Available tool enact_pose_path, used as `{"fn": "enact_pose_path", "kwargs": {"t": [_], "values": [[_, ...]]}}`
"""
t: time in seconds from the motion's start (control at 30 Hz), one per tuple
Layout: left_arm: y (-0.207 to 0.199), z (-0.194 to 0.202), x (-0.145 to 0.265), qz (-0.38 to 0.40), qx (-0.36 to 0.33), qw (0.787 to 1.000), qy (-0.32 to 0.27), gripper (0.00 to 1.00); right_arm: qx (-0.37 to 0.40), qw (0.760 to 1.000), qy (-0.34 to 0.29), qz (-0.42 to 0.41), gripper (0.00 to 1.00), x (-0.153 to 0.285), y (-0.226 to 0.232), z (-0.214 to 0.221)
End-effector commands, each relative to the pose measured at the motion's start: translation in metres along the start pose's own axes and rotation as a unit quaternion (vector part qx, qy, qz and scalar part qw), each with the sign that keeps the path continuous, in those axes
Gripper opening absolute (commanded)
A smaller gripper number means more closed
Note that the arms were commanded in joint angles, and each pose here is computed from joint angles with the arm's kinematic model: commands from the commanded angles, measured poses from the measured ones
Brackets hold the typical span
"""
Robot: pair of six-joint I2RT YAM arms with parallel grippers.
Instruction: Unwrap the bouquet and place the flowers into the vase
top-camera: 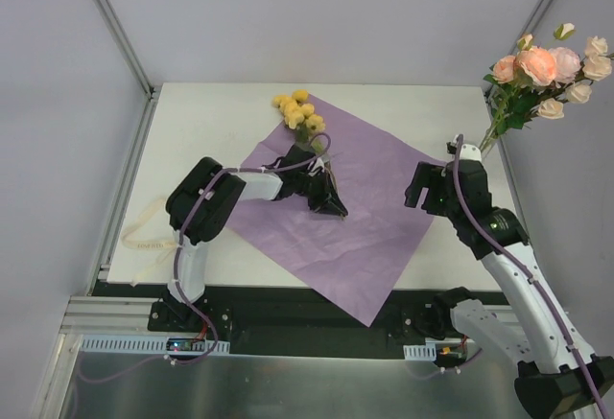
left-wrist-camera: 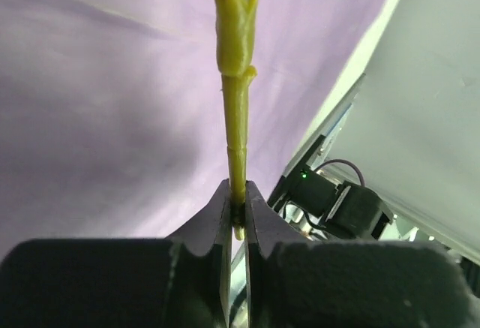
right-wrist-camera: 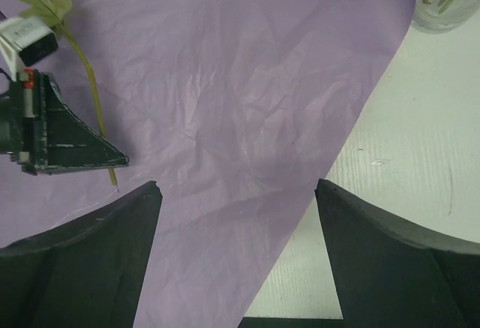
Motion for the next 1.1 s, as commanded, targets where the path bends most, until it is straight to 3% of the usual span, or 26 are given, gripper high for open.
{"fn": "enact_pose_path", "kwargs": {"t": [0.0, 0.27, 0.5, 0.77, 0.9, 0.97, 1.07], "values": [[-0.065, 0.005, 0.047, 0.055, -0.158, 0.984, -0.065, 0.00, 0.002, 0.999, -0.001, -0.034, 0.87, 0.001, 0.011, -0.012], [-0.109, 0.035, 0.085, 0.032, -0.331, 0.937, -0.106, 0.00, 0.017, 0.985, 0.042, -0.166, 0.87, 0.008, 0.044, -0.037], [-0.138, 0.079, 0.108, 0.002, -0.490, 0.864, -0.120, 0.00, 0.018, 0.967, 0.004, -0.254, 0.87, 0.041, 0.063, -0.084], [-0.146, 0.102, 0.108, -0.003, -0.551, 0.830, -0.091, 0.00, 0.017, 0.942, -0.038, -0.334, 0.88, 0.075, 0.064, -0.131], [-0.147, 0.110, 0.100, -0.009, -0.563, 0.823, -0.076, 0.00, 0.016, 0.924, -0.052, -0.378, 0.79, 0.083, 0.069, -0.146], [-0.146, 0.115, 0.096, -0.013, -0.568, 0.820, -0.067, 0.00, 0.020, 0.905, -0.041, -0.422, 0.77, 0.083, 0.074, -0.145], [-0.145, 0.121, 0.092, -0.025, -0.580, 0.812, -0.063, 0.00, 0.025, 0.899, -0.045, -0.436, 0.77, 0.078, 0.077, -0.146]]}}
Point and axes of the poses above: each gripper's point midway between its finger pads, its own x axis back along the fingers, its own y axis along the line the jaws close on, z = x × y, the point moved 10 cm from there along x, back along the fingers, and after that the axes turned 1 degree about -x, right-handed, at the moved point
